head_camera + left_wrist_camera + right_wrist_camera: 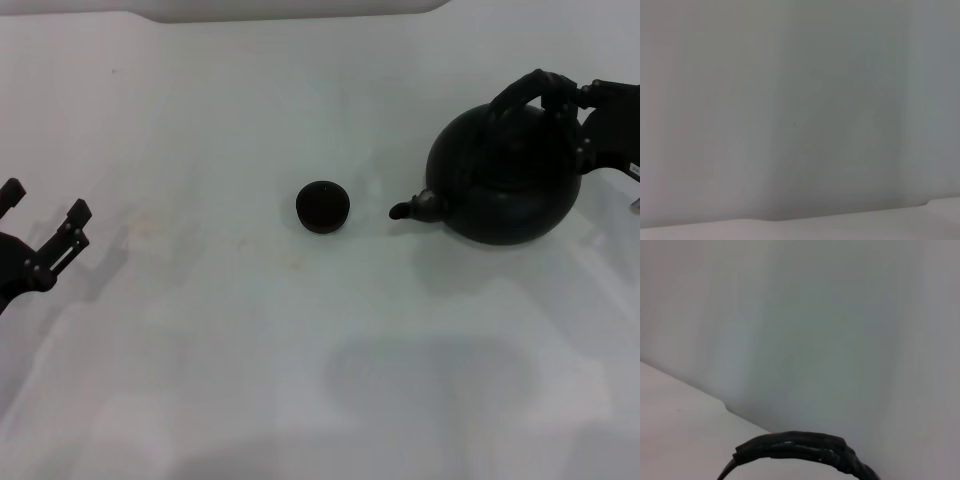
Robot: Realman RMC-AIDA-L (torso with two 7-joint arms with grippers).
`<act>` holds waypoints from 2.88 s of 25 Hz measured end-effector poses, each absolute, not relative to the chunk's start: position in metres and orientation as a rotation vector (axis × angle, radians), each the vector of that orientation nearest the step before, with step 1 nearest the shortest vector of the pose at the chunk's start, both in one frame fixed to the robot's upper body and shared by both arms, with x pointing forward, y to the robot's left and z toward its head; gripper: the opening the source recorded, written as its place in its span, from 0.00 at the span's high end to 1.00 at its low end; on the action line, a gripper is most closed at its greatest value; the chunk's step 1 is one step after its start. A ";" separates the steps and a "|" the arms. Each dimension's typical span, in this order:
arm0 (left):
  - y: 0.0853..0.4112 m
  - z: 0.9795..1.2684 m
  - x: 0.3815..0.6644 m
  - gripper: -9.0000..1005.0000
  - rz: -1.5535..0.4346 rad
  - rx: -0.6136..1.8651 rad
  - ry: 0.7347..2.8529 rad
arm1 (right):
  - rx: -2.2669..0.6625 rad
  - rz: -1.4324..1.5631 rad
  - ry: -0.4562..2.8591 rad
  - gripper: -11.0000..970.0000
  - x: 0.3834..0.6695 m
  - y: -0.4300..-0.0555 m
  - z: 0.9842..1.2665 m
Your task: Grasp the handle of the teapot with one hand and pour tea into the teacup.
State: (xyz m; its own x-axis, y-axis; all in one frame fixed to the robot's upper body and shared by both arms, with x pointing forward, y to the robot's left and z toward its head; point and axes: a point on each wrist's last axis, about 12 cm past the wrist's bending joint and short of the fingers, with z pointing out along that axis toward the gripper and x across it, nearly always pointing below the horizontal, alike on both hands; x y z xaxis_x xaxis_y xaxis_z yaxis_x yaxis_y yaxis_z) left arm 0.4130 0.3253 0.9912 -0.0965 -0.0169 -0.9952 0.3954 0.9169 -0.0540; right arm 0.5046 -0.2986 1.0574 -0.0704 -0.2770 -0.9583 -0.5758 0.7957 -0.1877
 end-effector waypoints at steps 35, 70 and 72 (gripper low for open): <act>0.324 0.992 0.418 0.16 -0.358 0.302 1.638 | -0.676 0.270 1.662 0.81 0.510 -0.307 1.048; 0.354 0.997 0.427 0.15 -0.177 0.142 1.627 | -0.251 -0.016 1.648 0.24 0.457 -0.413 1.038; 0.363 1.000 0.429 0.16 -0.135 0.059 1.605 | -0.131 -0.056 1.627 0.24 0.450 -0.427 1.038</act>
